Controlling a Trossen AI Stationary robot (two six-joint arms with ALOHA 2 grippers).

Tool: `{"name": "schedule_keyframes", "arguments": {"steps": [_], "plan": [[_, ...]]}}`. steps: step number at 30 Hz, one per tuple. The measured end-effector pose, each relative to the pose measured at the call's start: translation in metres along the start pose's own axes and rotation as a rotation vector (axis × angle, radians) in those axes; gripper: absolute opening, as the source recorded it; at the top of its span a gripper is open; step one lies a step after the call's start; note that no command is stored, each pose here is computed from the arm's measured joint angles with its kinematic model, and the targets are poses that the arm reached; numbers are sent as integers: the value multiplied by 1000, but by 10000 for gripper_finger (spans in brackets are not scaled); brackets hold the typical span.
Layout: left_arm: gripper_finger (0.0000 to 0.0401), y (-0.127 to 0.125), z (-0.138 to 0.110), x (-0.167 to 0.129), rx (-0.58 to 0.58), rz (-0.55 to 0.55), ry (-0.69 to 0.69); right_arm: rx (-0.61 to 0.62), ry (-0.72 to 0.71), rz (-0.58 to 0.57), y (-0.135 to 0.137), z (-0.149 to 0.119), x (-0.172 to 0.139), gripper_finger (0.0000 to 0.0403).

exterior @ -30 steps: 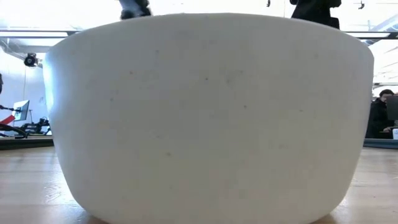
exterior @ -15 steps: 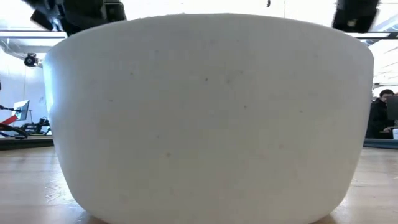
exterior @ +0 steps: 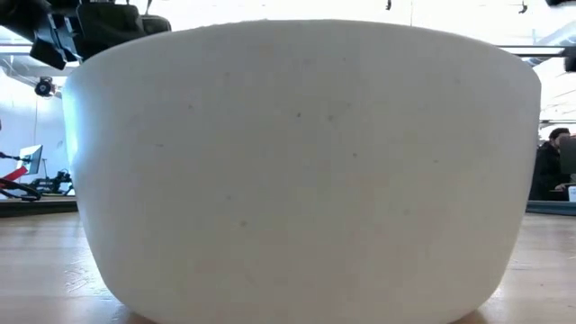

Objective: Nest bowls inside each other
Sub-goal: Stack the gray bowl on the white bowl

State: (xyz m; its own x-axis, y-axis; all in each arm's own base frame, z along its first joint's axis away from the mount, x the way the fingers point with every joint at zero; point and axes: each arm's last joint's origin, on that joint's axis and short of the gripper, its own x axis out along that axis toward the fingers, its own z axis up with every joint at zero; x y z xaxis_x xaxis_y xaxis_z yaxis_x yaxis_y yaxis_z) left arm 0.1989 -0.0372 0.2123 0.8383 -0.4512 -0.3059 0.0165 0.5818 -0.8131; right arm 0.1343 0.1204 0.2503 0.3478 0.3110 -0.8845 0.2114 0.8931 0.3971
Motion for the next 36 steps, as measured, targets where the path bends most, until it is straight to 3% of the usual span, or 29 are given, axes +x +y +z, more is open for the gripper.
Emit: {"name": "schedule_keyframes", "arguments": {"steps": [7, 17, 24, 28, 36], "plan": [[0, 2, 0, 2, -4, 9, 7, 18, 27, 0, -8, -16, 29, 157], [0, 0, 0, 2, -3, 5, 5, -21, 86, 47, -2, -17, 58, 158], [0, 0, 1, 2, -3, 8, 3, -25, 180, -81, -3, -21, 90, 145], [0, 0, 1, 2, -4, 8, 3, -20, 229, -120, -3, -22, 102, 124], [0, 0, 1, 2, -2, 5, 0, -27, 221, -52, 12, -14, 93, 46]]}}
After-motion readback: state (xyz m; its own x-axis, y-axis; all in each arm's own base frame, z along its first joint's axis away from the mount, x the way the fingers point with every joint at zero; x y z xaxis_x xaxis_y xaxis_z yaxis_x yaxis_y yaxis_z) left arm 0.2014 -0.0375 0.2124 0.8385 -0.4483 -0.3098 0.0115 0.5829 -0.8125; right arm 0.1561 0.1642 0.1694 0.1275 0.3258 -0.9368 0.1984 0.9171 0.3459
